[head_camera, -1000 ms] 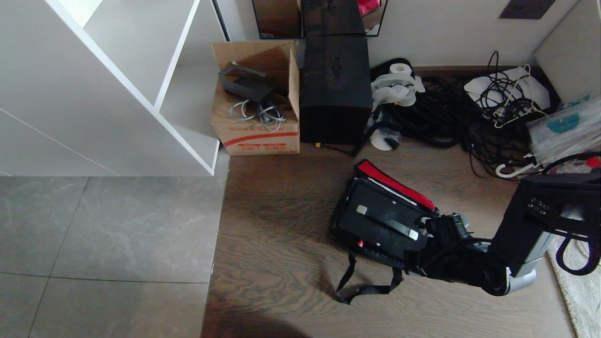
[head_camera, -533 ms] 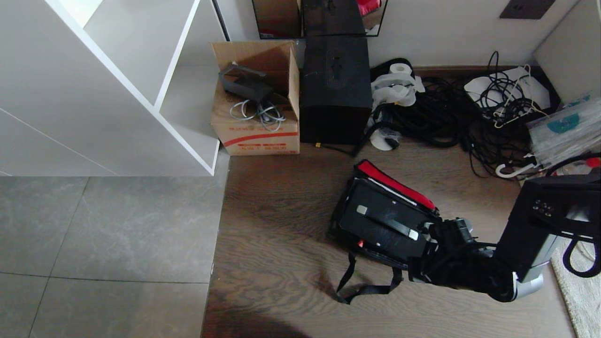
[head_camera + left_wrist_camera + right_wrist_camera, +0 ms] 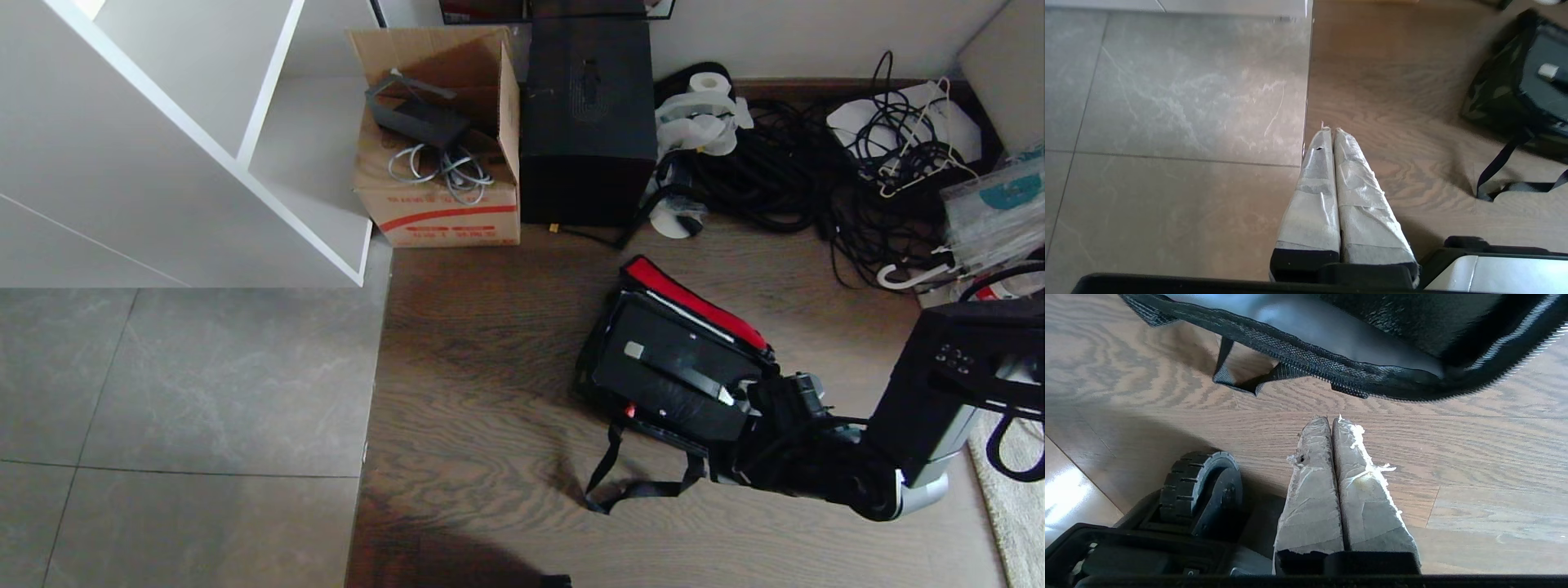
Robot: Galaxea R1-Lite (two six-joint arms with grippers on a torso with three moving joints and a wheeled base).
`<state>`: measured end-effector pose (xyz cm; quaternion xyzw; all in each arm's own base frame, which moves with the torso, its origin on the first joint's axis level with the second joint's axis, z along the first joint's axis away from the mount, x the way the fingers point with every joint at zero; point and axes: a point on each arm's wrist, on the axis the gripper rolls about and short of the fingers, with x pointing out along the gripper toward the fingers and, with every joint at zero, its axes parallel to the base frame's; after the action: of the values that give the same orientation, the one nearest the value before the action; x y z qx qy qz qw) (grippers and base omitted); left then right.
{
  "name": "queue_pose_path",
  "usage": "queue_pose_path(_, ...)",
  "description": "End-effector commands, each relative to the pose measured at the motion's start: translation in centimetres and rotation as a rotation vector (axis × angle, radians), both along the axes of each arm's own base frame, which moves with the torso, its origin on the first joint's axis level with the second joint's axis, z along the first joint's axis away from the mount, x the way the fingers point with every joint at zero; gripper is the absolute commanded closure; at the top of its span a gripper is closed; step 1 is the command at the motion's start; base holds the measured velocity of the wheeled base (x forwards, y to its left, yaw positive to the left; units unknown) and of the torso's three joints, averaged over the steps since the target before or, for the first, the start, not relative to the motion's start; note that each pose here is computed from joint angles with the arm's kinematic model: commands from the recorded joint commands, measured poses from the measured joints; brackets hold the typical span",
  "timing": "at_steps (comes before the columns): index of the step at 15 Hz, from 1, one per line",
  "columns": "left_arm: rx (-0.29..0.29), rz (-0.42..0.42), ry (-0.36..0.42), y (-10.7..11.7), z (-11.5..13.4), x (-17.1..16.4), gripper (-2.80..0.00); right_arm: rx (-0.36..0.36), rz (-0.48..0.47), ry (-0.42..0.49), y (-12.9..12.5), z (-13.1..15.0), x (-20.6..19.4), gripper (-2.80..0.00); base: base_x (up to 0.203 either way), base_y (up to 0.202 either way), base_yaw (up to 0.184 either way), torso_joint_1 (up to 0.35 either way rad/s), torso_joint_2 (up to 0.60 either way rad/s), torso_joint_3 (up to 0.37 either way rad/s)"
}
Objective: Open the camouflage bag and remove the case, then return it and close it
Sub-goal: Grip the handle
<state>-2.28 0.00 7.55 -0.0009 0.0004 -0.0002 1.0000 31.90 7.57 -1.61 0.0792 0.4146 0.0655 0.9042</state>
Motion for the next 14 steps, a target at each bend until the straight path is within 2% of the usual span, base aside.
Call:
queue_pose_path(1,0.0,0.0,0.002,0.0,0.0,0.0,0.0,0.006,0.001,-0.012,0.0,0.3,0.0,0.0,0.0,0.0,0.0,0.002,0.0,-0.194)
queue_pose_path(8,0.0,0.0,0.002,0.0,0.0,0.0,0.0,0.016,0.004,-0.037,0.1,1.0,0.1,0.0,0.0,0.0,0.0,0.002,0.0,-0.201)
queue_pose_path(14,0.0,0.0,0.002,0.0,0.0,0.0,0.0,0.032,0.002,-0.059,0.2,1.4,0.7,0.0,0.0,0.0,0.0,0.001,0.0,-0.036)
